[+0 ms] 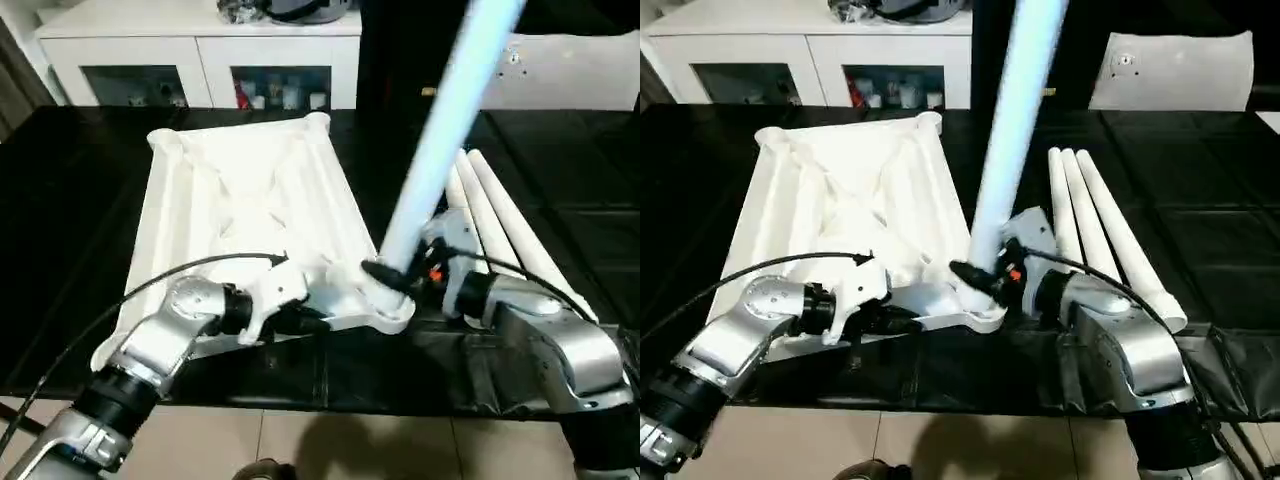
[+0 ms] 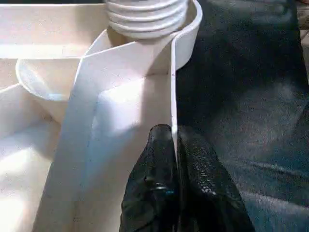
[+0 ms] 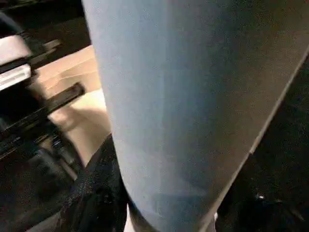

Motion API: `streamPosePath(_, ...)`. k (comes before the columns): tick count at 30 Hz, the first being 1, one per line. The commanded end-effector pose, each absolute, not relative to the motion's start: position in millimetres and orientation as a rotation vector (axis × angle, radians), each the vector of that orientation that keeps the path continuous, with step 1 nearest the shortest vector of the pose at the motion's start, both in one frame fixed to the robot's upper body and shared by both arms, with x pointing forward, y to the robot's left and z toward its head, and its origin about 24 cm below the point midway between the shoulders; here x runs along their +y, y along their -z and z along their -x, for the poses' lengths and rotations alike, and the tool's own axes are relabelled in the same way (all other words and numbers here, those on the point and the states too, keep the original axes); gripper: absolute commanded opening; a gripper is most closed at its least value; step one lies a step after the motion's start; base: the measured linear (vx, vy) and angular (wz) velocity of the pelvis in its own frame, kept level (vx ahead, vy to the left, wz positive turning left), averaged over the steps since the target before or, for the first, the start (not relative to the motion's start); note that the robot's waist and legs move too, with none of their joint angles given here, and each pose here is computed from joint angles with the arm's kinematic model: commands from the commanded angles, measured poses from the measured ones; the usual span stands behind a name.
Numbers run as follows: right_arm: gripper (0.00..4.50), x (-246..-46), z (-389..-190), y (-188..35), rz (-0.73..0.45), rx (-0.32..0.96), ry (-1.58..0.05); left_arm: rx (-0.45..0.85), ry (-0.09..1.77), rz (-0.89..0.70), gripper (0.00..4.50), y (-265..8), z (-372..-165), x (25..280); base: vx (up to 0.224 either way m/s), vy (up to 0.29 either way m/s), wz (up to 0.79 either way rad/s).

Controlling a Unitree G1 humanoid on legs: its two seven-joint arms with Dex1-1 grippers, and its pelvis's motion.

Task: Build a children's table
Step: Insert table leg to table base

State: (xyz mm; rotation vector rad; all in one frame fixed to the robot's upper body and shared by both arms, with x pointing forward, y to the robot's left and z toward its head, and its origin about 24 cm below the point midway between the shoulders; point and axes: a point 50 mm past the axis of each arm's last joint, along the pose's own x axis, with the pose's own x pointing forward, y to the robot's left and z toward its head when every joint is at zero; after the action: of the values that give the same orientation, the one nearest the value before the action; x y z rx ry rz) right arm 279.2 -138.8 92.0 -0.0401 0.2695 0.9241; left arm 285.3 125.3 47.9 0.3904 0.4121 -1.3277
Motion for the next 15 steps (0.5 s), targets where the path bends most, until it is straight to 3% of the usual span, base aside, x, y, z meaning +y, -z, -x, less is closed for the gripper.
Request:
streamPosePath(1, 1.89, -135.7, -277.9, -92, 0.046, 0.284, -0.961, 0.413, 1.280, -0.402, 0.00, -50, -292, 136, 0.000, 0.000, 0.00)
streamPosePath(15, 1.89, -143.2, -285.9, -82, 0.114, 0.344, -0.912, 0.412, 1.371, -0.370, 0.00, -52, -293, 136, 0.000, 0.000, 0.00)
